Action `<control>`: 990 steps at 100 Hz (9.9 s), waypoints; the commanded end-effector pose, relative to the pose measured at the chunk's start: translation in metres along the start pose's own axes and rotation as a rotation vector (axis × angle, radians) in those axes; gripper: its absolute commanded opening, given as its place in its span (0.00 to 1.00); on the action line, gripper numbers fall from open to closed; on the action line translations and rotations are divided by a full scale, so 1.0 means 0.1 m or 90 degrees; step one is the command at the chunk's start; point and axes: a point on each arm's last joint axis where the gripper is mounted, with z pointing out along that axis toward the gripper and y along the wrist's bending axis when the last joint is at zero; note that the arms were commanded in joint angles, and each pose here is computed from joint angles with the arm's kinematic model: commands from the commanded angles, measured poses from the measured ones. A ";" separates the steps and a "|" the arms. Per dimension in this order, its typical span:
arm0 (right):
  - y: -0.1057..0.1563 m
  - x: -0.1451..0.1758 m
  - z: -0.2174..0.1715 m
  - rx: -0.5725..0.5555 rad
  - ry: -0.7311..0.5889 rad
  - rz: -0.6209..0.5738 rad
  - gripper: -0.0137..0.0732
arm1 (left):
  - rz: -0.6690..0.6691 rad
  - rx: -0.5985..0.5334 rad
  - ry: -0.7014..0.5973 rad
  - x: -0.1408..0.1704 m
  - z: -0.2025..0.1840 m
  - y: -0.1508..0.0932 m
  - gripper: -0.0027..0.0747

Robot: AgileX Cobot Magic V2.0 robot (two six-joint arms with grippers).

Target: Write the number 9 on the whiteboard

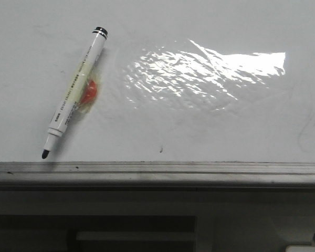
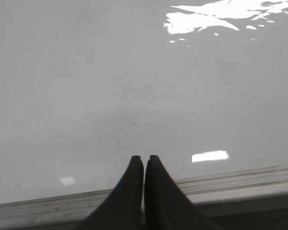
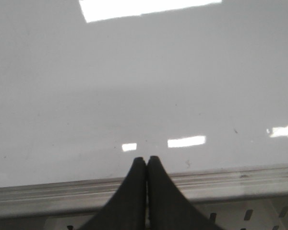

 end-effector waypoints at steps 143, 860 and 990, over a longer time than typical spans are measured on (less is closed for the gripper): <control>0.03 -0.15 -0.01 -0.024 -0.162 0.022 0.09 | -0.013 0.007 -0.096 -0.08 -0.01 -0.02 0.01; 2.03 -2.10 0.95 -0.475 0.254 -0.190 0.10 | 0.004 0.576 -0.182 -1.03 0.37 -1.02 0.40; 2.30 -1.91 0.36 -0.638 0.296 -0.107 0.10 | 0.042 0.670 -0.164 -0.87 0.50 -1.32 0.40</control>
